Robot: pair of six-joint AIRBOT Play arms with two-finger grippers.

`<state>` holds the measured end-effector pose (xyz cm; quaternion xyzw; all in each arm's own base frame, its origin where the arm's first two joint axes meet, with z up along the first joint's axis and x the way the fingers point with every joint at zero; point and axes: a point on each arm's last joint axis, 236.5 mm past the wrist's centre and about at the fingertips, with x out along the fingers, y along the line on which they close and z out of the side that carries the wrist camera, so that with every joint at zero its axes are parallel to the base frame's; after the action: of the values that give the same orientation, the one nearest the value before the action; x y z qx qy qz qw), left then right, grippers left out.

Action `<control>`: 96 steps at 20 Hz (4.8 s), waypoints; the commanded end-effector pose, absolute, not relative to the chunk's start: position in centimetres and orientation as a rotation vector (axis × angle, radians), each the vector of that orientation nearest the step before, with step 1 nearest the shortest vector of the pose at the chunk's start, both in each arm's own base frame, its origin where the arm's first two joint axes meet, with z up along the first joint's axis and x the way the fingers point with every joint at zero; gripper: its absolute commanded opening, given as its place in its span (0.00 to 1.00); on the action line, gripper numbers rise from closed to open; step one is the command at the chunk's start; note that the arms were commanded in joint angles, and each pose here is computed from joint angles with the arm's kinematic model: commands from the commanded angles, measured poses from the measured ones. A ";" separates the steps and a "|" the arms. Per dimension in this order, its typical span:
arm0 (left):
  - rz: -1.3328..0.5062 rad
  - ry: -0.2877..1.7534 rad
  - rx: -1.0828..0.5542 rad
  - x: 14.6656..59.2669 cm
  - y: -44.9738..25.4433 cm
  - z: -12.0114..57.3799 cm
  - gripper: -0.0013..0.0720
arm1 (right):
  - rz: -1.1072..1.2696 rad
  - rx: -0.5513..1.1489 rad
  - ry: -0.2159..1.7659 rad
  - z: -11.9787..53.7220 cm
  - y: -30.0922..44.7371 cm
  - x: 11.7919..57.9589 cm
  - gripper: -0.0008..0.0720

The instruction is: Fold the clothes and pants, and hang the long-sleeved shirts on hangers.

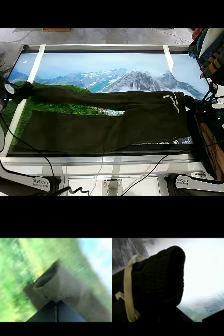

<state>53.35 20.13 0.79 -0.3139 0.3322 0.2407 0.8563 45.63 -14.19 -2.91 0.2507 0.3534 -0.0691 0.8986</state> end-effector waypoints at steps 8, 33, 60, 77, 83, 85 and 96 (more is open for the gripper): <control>0.366 0.372 -0.448 57.6 19.9 18.5 0.03 | -0.212 0.583 0.590 -0.7 -13.6 48.6 0.05; 0.525 1.104 -0.219 45.0 23.3 -5.5 0.04 | -0.154 0.392 0.856 -5.0 -13.1 44.4 0.05; 0.245 1.311 -0.215 38.7 21.1 -3.6 0.97 | -0.159 0.137 0.798 5.7 -17.4 43.9 0.61; 0.047 1.359 -0.174 41.0 19.6 -12.3 0.37 | -0.022 0.487 1.058 3.0 -10.2 39.4 0.83; 0.154 1.336 0.053 40.2 24.5 -8.7 0.04 | -0.023 0.472 1.105 2.4 -10.2 38.4 0.83; 0.215 1.266 0.106 40.5 26.5 -5.9 0.04 | -0.032 0.457 1.114 2.2 -10.5 38.2 0.83; 0.368 1.172 0.032 38.7 29.5 -0.8 0.60 | -0.007 0.360 1.366 0.2 -10.4 32.6 0.34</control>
<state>40.30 29.45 -0.87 0.0260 0.5304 0.1687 0.8304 35.58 -10.27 1.10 0.1948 0.5753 -0.0093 0.7944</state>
